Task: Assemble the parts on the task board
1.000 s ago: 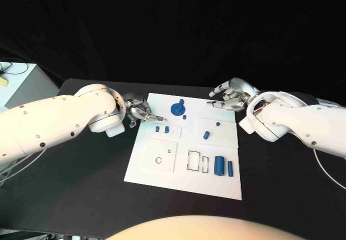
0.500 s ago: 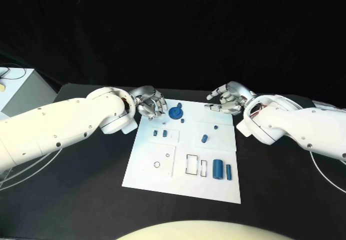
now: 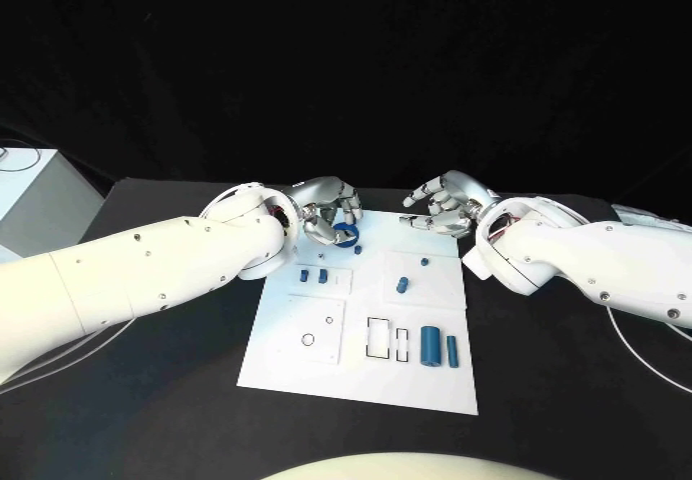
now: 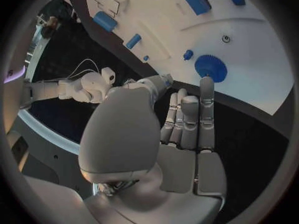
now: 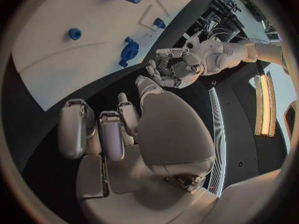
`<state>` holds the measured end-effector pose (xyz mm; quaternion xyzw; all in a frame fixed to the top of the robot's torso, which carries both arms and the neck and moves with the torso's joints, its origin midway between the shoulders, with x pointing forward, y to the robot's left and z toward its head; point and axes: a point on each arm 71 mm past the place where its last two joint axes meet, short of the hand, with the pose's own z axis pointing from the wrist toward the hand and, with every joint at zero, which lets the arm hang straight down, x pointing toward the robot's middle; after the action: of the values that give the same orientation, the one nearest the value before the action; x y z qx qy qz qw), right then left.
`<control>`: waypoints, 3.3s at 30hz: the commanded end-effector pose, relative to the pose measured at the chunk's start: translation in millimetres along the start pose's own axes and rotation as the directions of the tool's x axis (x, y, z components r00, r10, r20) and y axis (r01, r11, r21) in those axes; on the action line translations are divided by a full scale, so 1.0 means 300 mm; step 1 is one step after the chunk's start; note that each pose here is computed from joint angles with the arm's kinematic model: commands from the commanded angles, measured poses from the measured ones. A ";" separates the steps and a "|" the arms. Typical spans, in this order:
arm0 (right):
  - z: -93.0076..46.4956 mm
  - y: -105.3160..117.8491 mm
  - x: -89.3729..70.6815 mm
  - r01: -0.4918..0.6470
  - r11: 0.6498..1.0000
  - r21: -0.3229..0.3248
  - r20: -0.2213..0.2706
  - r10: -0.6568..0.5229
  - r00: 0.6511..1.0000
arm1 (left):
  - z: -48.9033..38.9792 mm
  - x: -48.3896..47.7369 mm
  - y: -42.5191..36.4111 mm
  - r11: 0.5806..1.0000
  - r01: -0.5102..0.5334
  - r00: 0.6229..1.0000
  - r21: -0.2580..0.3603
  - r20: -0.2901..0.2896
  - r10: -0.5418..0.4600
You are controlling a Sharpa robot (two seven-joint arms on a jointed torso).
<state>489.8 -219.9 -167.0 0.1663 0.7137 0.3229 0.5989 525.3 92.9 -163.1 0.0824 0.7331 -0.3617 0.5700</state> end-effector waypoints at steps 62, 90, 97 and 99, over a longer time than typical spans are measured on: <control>0.004 0.018 -0.004 -0.022 0.999 -0.035 0.050 0.024 0.998 | 0.091 0.166 -0.007 0.979 -0.201 0.950 0.028 -0.236 0.202; 0.006 0.011 -0.003 -0.020 0.999 -0.028 0.043 0.021 0.999 | -0.005 0.068 0.032 0.994 -0.111 0.987 0.012 -0.116 0.112; 0.005 0.006 -0.003 -0.019 1.000 -0.024 0.040 0.020 0.999 | -0.059 0.031 0.048 0.996 -0.092 0.989 -0.008 -0.119 0.090; 0.005 0.004 -0.003 -0.019 1.000 -0.023 0.040 0.020 0.999 | -0.073 0.024 0.061 0.996 -0.090 0.988 -0.020 -0.124 0.087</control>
<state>491.5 -220.1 -165.2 0.1798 0.6928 0.3299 0.6155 516.8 116.8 -174.5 0.1368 0.7574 -0.3244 0.5500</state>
